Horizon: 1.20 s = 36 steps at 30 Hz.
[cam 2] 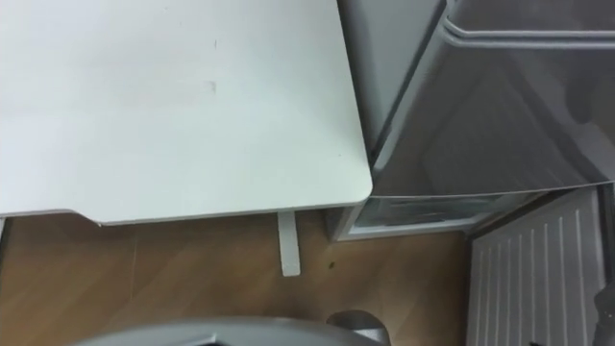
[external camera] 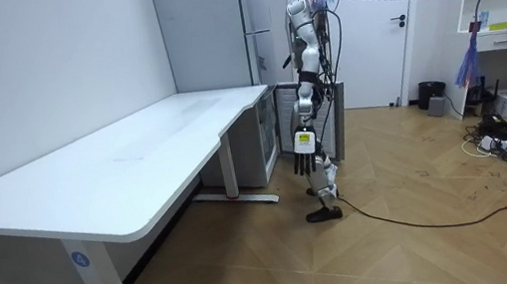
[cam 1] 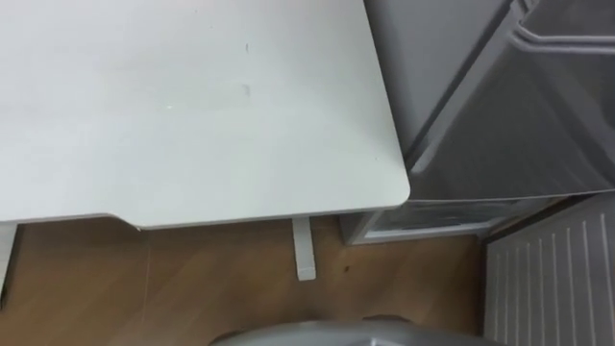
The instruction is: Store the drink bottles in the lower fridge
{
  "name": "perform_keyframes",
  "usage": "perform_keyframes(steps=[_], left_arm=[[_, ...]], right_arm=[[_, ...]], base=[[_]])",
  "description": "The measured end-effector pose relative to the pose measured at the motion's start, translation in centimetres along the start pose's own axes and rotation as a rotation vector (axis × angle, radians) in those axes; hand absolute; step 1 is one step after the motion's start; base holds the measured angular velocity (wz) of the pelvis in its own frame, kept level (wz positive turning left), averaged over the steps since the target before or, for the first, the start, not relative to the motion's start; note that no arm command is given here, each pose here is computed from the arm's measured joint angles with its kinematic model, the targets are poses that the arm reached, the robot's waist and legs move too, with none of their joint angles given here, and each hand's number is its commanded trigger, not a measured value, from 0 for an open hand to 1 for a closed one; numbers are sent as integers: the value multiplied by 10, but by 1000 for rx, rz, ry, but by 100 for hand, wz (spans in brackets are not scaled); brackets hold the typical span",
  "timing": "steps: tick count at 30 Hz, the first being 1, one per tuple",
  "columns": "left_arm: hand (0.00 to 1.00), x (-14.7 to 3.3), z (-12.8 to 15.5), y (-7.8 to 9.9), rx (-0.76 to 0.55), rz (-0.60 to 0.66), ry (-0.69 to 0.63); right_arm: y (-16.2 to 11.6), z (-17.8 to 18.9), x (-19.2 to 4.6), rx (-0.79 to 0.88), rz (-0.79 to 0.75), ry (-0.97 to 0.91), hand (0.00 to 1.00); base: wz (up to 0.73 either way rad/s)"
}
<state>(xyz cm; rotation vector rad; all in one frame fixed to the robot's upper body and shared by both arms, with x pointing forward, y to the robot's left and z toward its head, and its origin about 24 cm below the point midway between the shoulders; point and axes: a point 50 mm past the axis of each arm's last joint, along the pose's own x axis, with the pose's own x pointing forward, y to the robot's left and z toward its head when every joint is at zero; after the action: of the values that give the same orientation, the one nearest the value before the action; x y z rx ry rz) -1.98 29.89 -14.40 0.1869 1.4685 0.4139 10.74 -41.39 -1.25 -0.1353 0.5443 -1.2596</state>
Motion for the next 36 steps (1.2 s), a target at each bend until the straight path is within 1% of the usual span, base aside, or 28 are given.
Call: perform_keyframes(steps=[4,7,9,11,14,17,22,27,29,36], left_arm=[[0,-2,-3,4,1,2,2],[0,-3,-3,6,23,7,7],[0,-3,-3,6,30,9,11],[0,-3,-4,7,22,0,13],[0,-3,-10,7,22,-1,30],[0,-4,-14,9,8,2,40],[0,-4,-16,11,-5,5,52],[0,-4,-17,11,12,0,59],[0,-5,-17,12,43,5,66],[0,-4,-16,15,46,2,73]], right_arm=[[-17,-8,14,-14,-64,91,0],[-26,-21,17,-12,-92,169,0],[-30,-31,18,39,-119,245,0],[-35,-44,18,126,-136,339,0],[-40,-56,17,250,-156,424,0],[-45,-69,13,308,-183,495,0],[-54,-72,15,346,-210,513,0],[-58,-76,14,383,-219,538,0],[-60,-78,14,385,-213,539,0],[-65,-76,15,361,-214,517,0]], base=[[0],[4],[6],[7],[11],[0],[6],[7],[5],[3]])
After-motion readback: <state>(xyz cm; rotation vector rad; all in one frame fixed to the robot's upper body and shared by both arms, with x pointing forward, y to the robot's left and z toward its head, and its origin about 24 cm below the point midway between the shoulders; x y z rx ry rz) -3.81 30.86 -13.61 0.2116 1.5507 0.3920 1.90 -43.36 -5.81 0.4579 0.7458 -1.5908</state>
